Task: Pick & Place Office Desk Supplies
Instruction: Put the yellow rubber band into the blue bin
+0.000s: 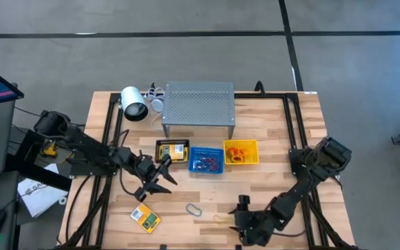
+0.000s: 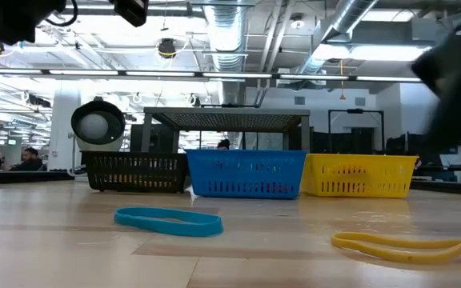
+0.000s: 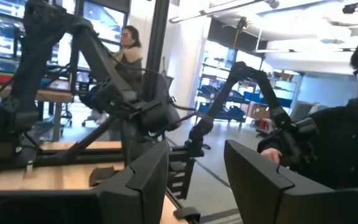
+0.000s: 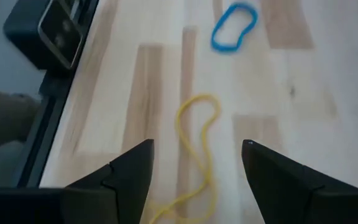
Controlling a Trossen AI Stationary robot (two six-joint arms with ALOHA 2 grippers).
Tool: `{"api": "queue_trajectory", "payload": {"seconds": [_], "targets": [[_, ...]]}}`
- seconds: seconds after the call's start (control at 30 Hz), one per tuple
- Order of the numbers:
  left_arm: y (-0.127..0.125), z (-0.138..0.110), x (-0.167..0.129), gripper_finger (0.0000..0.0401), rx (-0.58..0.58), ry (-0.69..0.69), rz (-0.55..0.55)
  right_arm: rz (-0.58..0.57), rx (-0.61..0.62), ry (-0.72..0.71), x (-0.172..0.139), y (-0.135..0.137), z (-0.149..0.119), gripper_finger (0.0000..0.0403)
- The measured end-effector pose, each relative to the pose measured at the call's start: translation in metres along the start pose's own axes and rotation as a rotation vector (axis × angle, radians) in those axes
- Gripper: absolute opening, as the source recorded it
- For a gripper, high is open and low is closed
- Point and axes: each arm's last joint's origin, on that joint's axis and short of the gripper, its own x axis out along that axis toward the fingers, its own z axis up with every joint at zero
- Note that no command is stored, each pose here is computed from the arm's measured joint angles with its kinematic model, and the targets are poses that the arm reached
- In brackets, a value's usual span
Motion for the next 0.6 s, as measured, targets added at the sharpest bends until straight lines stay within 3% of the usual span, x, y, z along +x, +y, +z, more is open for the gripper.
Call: {"api": "queue_trajectory", "payload": {"seconds": [0.17,0.6], "targets": [[0.002,-0.009,0.005,0.0153,-0.019,-0.020,0.025,0.026,0.013,0.011,-0.006,0.009,-0.008,0.0240],[0.003,-0.008,0.014,0.0150,-0.019,-0.047,0.020,-0.103,0.039,0.033,0.008,0.006,-0.029,0.0240]]}}
